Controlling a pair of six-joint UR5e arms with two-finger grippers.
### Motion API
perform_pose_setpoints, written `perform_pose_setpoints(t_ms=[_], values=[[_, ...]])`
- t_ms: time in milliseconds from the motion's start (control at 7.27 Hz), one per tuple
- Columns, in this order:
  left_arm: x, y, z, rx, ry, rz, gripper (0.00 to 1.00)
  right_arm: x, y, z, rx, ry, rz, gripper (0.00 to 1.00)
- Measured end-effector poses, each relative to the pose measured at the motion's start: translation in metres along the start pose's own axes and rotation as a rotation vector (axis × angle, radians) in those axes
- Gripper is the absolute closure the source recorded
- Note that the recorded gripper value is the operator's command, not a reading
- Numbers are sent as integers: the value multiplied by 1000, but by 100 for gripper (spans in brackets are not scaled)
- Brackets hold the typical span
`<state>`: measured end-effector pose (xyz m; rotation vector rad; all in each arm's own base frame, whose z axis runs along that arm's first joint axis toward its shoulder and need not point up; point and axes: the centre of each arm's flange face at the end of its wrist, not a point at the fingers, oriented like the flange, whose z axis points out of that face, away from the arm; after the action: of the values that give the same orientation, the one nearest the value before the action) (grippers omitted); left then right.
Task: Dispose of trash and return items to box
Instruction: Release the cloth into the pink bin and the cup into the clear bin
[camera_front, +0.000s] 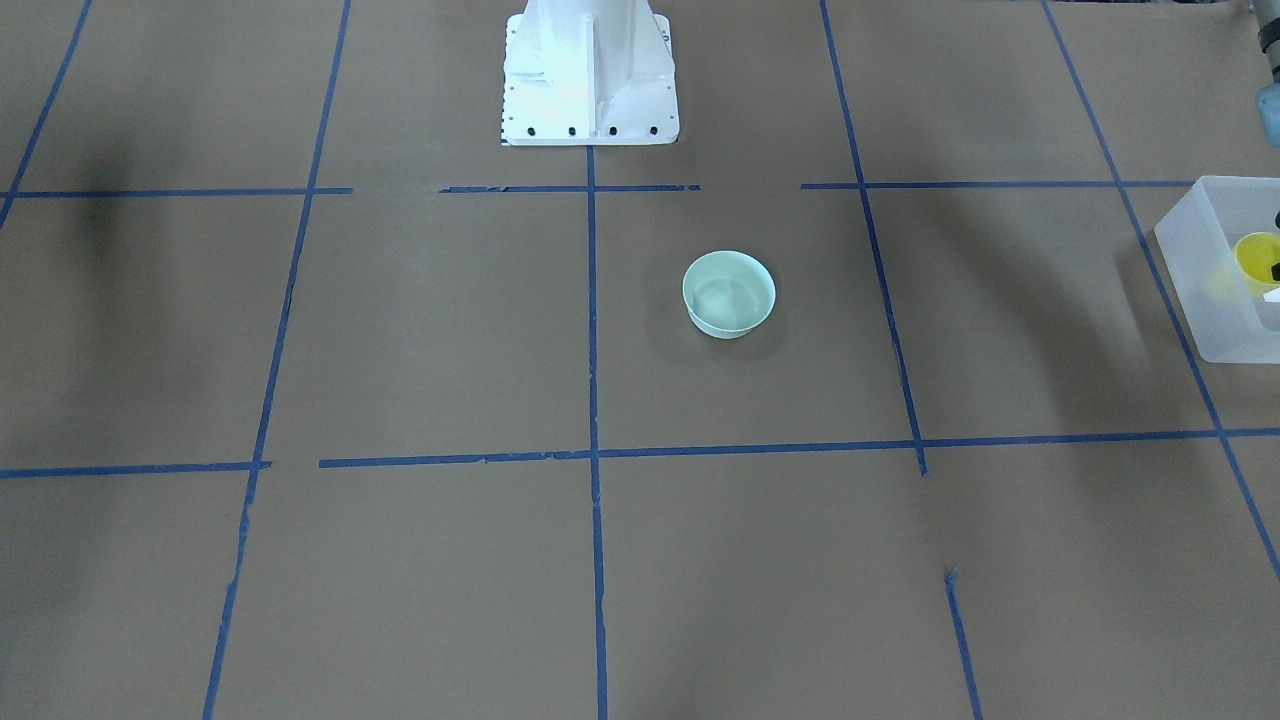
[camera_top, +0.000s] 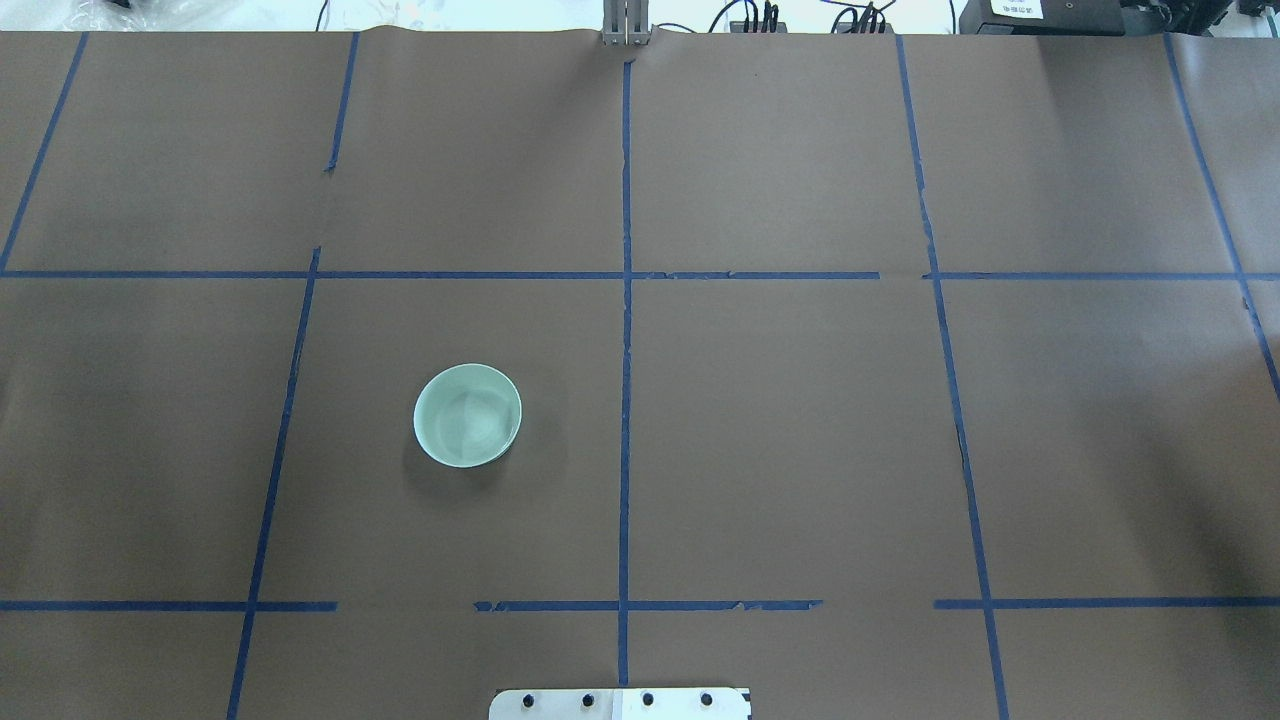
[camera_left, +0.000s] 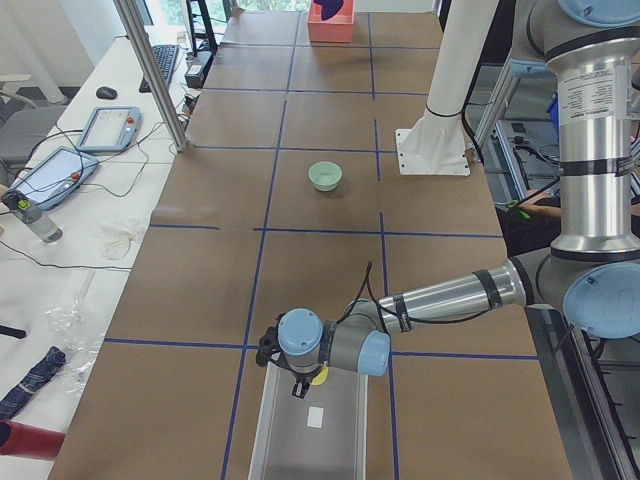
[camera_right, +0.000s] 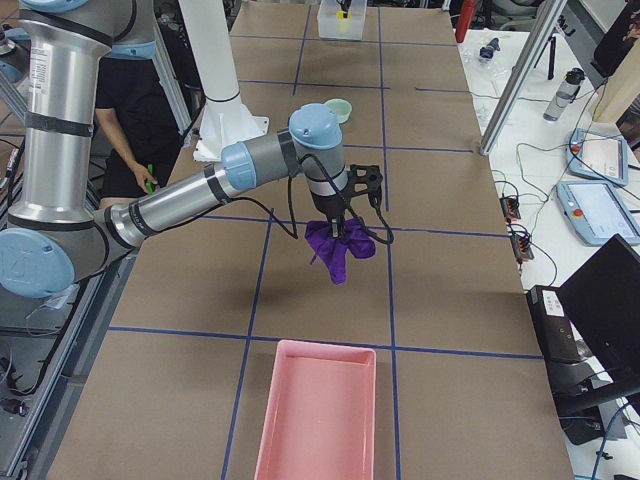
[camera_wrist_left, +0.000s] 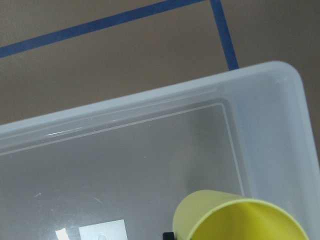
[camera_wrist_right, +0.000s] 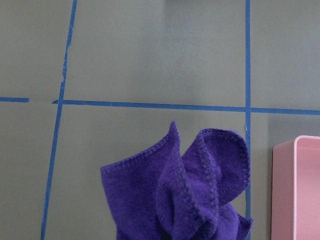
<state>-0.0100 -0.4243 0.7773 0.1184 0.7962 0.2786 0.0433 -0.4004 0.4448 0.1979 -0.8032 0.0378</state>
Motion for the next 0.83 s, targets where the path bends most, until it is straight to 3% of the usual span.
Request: perform_pose_setpoints(t_ms=[412,825], values=[[8,-4,-7,26,-7,36,2,16,4,-4,8,15,-11,100],[41,-8,-54,105,-54,90,1,51,11,-11,0,48,-43,100]])
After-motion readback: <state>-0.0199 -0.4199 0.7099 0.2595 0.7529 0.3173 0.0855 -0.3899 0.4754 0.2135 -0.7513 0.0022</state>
